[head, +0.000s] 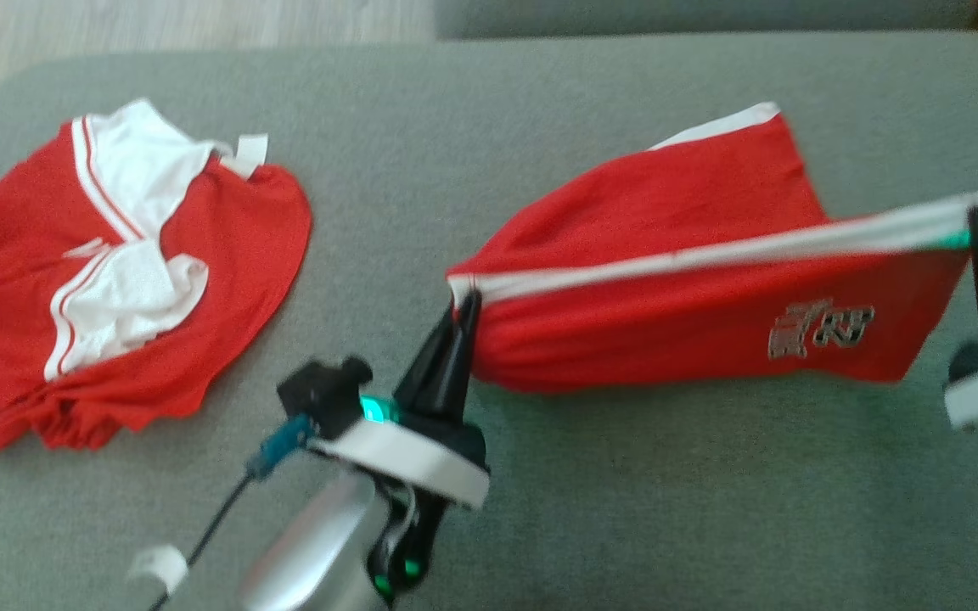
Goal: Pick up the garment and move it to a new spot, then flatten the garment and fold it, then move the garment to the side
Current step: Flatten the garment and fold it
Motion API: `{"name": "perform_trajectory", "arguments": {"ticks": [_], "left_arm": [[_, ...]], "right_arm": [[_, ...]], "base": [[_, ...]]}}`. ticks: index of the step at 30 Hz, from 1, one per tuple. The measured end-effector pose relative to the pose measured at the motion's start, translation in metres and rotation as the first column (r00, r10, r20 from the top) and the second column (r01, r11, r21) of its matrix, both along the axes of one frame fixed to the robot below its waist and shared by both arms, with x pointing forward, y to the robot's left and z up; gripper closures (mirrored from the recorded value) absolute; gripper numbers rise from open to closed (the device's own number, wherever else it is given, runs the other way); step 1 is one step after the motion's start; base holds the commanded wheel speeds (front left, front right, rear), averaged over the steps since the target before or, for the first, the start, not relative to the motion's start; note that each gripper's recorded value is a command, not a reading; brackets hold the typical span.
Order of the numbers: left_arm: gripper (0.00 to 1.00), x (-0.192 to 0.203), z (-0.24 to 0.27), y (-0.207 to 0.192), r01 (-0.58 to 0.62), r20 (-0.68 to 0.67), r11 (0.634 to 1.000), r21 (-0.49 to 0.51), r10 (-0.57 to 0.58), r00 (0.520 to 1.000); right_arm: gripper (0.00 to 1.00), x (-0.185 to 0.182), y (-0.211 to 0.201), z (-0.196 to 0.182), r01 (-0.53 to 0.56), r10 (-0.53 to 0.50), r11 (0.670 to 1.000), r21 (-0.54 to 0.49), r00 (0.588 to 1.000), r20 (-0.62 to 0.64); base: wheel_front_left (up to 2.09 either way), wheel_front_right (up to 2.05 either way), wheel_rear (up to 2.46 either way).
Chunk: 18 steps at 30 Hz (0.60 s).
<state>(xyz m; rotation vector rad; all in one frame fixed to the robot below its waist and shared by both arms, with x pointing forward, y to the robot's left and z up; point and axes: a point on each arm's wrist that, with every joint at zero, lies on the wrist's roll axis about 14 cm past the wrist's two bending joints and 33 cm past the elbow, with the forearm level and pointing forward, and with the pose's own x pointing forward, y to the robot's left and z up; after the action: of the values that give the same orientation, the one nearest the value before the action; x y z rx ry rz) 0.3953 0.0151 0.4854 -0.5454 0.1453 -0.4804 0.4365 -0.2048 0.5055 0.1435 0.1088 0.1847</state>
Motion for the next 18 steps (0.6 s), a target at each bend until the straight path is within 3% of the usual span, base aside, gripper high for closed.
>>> {"name": "perform_trajectory", "arguments": {"ticks": [9, 18], "left_arm": [[1.0, 0.053, -0.015, 0.016, -0.051, -0.044, 0.998, 0.021, 0.052, 0.998], [0.97, 0.083, -0.039, 0.018, -0.051, -0.116, 0.998, 0.034, 0.055, 0.992]], "right_arm": [[1.0, 0.082, 0.025, -0.023, -0.07, 0.068, 0.997, -0.035, 0.997, -0.043], [1.0, 0.133, 0.051, -0.061, -0.133, 0.123, 0.987, -0.087, 0.986, -0.113]], "base": [[0.0, 0.0, 0.0], [0.0, 0.0, 0.0]]}}
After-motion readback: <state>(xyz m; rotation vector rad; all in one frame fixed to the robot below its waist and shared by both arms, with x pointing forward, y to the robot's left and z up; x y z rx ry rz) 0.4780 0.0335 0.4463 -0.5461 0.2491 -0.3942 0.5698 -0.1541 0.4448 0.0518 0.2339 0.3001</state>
